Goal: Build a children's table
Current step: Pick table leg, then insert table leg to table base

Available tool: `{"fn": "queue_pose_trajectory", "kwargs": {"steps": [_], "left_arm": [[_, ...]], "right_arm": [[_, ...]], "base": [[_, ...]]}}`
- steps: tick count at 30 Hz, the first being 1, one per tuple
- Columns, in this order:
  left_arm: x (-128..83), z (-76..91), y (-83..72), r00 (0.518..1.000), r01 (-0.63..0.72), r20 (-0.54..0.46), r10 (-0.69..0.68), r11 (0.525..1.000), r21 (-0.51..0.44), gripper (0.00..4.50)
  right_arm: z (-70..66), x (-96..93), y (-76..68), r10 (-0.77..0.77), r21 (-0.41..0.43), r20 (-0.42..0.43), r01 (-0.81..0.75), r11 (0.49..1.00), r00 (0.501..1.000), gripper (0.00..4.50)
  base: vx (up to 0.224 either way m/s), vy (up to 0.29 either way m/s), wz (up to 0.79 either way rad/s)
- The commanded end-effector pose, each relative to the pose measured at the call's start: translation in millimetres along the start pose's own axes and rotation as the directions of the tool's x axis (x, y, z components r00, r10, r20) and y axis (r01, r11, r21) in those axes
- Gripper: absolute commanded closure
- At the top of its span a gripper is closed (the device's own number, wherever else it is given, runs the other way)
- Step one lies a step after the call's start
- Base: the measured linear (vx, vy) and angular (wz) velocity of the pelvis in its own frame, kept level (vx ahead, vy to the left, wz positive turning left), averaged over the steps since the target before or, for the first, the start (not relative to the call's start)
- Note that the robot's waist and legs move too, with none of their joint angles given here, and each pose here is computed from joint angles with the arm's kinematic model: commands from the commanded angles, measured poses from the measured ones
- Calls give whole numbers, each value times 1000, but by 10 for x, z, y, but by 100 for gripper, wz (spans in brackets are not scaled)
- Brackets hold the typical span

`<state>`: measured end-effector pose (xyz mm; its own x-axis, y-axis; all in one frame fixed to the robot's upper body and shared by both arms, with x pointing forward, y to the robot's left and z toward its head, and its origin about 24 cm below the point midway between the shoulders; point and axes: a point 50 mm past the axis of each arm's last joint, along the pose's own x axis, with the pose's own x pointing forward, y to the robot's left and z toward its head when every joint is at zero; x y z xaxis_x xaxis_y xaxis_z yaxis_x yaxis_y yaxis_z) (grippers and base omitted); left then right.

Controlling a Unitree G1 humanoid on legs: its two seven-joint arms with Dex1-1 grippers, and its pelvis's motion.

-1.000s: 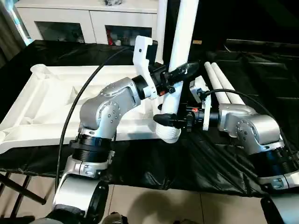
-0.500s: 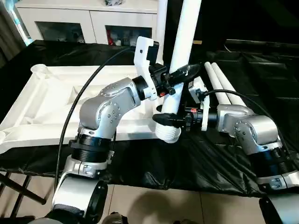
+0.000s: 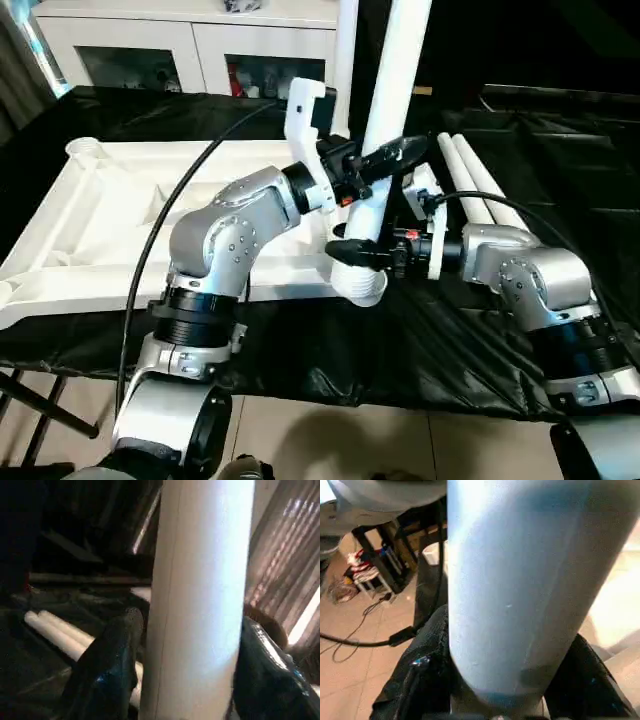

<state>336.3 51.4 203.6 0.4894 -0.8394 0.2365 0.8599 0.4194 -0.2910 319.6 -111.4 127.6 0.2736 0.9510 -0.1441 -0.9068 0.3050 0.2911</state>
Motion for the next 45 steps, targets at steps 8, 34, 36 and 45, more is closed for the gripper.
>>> {"fn": "queue_pose_trajectory", "kwargs": {"steps": [8, 34, 36, 45], "left_arm": [[-138, 380, 286, 969, -110, 234, 79, 986, 123, 151], [-1013, -844, 824, 675, 369, -735, -57, 890, 270, 232], [-1037, -867, 850, 654, 374, -754, -56, 891, 258, 232], [-1109, -891, 895, 608, 378, -792, -56, 897, 227, 314]], "right_arm": [[47, -19, -256, -307, 17, 168, 309, 951, 937, 259], [-253, -161, -278, -483, 28, 132, 484, 875, 866, 259], [-269, -158, -277, -491, 14, 124, 493, 870, 862, 259], [-293, -162, -258, -493, -3, 122, 497, 868, 861, 259]], "base": [[0, 0, 0], [0, 0, 0], [0, 0, 0], [0, 0, 0]]}}
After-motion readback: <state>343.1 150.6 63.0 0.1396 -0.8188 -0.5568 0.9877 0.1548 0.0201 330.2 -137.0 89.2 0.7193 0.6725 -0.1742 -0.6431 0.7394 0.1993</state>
